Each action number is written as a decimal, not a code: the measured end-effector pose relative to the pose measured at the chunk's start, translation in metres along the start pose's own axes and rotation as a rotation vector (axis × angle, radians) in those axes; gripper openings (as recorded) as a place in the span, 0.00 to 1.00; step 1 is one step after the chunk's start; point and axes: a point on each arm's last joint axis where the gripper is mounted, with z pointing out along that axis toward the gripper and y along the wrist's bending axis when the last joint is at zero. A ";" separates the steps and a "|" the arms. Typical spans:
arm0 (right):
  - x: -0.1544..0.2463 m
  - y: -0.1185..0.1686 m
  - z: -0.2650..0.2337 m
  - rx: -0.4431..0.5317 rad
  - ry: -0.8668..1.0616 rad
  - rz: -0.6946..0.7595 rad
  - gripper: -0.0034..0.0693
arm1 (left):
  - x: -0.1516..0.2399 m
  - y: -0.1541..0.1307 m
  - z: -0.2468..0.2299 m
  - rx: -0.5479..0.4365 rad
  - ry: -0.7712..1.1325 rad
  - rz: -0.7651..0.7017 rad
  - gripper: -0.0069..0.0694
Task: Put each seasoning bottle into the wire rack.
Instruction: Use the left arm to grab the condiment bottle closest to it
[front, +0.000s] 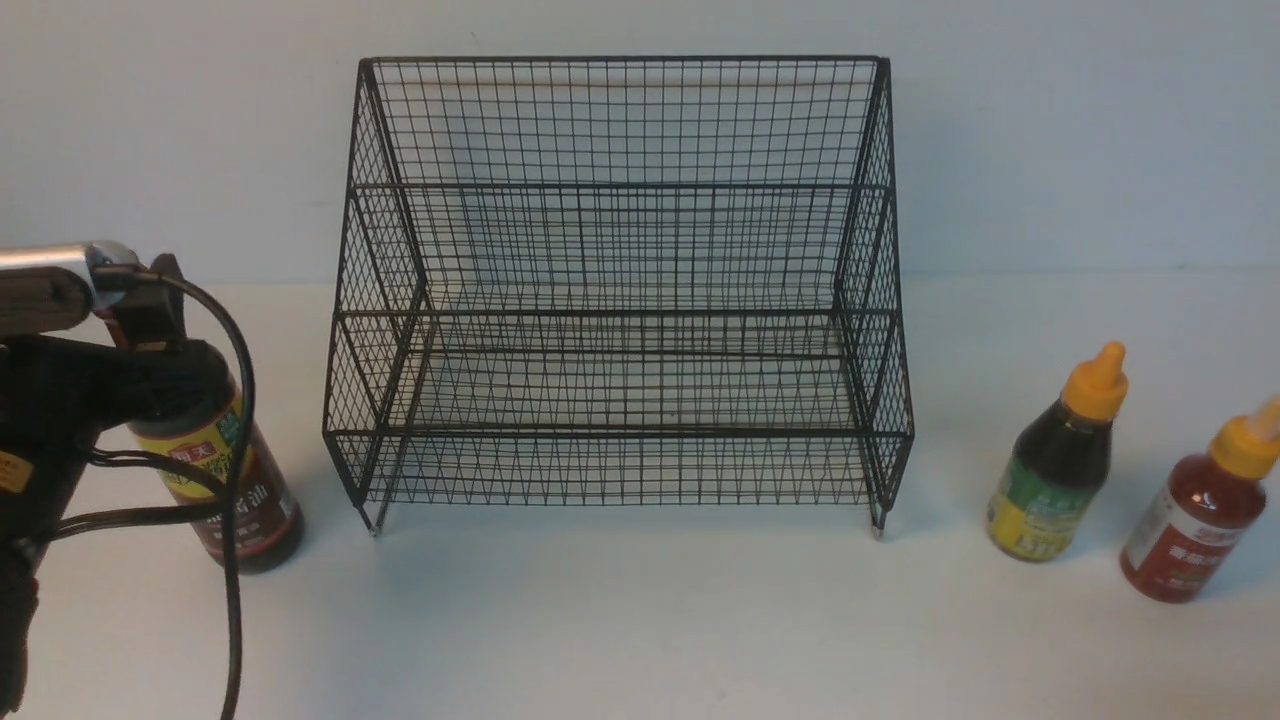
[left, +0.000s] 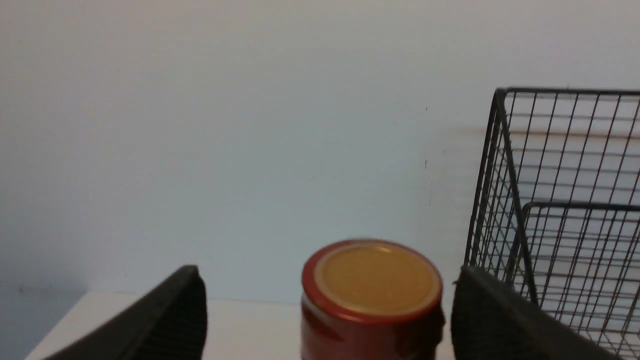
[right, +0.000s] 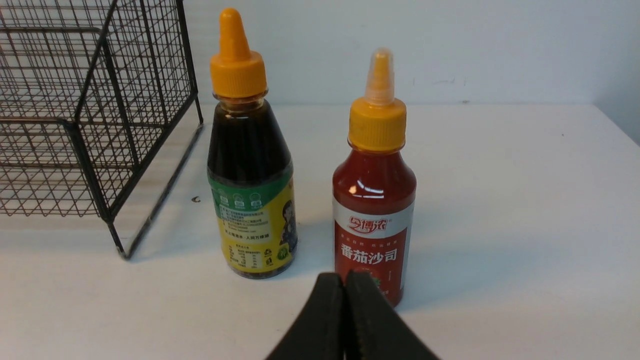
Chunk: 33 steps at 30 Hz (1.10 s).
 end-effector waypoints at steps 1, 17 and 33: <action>0.000 0.000 0.000 0.000 0.000 0.000 0.03 | 0.001 0.000 0.003 -0.001 0.003 0.001 0.88; 0.000 0.000 0.000 0.000 0.000 -0.001 0.03 | 0.015 -0.004 0.031 0.002 0.053 0.015 0.57; 0.000 0.000 0.000 0.000 0.000 -0.001 0.03 | -0.006 -0.010 0.010 0.080 0.142 0.074 0.43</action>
